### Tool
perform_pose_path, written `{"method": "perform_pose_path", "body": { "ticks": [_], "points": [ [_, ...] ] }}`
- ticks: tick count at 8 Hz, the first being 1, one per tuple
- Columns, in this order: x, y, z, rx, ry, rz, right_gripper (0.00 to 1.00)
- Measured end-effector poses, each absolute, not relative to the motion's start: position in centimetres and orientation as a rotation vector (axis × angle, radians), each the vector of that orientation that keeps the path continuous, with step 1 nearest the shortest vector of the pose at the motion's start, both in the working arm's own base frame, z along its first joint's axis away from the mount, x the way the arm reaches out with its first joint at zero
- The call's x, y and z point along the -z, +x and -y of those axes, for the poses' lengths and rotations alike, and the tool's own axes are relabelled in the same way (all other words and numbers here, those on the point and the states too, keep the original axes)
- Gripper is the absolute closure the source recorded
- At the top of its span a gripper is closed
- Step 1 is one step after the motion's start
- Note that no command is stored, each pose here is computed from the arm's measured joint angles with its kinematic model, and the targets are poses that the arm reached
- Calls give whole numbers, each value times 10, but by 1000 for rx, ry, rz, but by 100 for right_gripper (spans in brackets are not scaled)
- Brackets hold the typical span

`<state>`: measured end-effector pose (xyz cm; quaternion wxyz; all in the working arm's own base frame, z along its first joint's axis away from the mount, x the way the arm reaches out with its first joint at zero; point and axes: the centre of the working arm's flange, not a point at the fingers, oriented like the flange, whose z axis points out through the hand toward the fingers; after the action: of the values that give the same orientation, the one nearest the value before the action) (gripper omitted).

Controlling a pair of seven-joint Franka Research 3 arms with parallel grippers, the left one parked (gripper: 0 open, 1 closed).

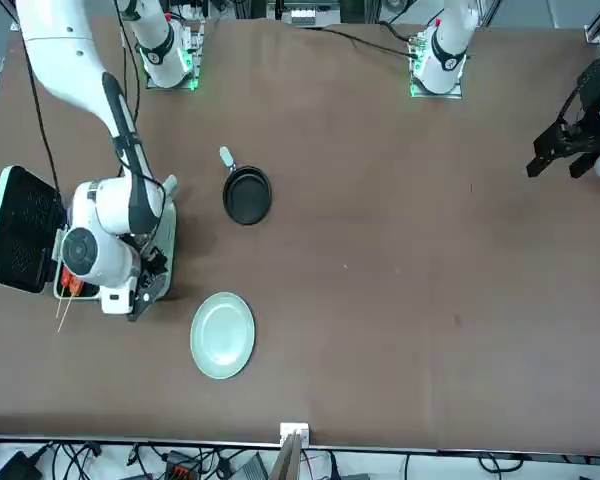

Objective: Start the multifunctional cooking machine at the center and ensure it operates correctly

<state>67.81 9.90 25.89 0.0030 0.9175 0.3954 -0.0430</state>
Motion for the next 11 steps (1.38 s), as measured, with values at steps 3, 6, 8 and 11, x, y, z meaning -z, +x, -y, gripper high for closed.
{"method": "perform_pose_path", "body": {
  "ticks": [3, 6, 8, 11],
  "points": [
    [-339, 707, -81, 61, 2931, -1068, 0],
    [-411, 701, -58, 13, 3086, -490, 0],
    [-450, 687, -64, 11, 3128, -146, 0],
    [-513, 663, -58, -23, 3139, 142, 0]
  ]
}}
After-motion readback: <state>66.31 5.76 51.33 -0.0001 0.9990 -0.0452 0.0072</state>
